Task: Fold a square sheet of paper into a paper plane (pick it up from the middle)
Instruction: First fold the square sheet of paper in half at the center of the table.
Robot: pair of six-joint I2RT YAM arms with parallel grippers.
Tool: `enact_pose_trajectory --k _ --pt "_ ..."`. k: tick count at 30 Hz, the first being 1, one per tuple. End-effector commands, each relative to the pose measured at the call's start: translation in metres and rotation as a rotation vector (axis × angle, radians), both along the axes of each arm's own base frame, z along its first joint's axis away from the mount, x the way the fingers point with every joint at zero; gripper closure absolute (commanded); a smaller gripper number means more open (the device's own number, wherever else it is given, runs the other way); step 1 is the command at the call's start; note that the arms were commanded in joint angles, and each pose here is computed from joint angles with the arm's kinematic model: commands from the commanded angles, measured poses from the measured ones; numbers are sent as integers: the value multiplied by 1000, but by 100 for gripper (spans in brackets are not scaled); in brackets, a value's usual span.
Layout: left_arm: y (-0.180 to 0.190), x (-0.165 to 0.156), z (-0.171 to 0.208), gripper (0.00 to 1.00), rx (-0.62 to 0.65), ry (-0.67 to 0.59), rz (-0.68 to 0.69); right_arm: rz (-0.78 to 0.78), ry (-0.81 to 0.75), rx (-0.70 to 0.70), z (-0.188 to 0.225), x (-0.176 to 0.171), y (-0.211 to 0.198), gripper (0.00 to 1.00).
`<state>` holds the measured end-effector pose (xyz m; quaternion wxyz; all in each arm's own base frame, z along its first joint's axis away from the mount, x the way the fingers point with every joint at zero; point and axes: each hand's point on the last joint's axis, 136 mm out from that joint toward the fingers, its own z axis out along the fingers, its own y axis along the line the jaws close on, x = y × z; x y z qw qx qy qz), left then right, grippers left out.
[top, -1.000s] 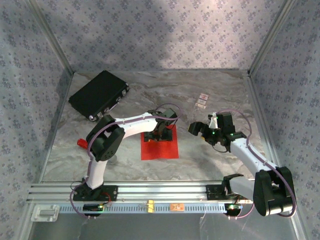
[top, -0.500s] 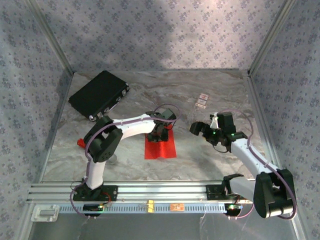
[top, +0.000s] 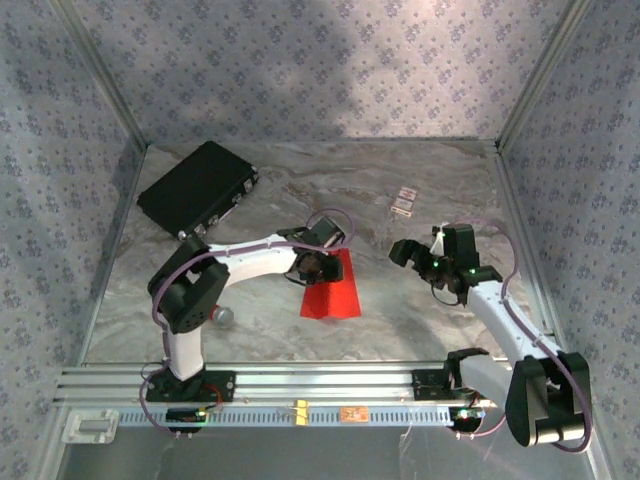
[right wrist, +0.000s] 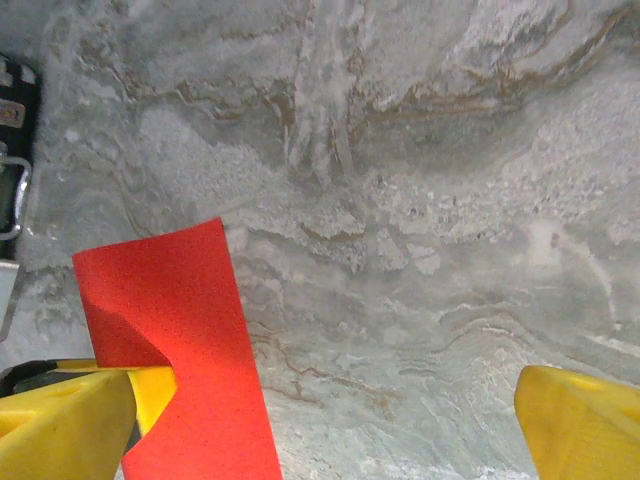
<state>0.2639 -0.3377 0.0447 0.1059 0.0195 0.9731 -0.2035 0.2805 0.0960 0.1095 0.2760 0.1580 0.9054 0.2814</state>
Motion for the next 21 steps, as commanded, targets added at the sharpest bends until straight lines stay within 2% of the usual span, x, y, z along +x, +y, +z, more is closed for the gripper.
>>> enact_pose_trajectory --k 1,7,11,17,21 --pt "-30 1 43 59 -253 -35 -79 -53 -44 -14 10 2 -10 1" --pt "-41 -1 73 59 -458 -48 -115 -153 -69 23 17 3 -23 1" --pt "-41 6 80 59 -576 -45 -78 -64 -86 53 23 1 -16 1" --pt "-53 6 85 60 -677 -34 -110 16 -40 146 22 -3 -6 1" --pt "-57 8 77 60 -691 -11 -100 36 -38 194 22 -2 -1 1"
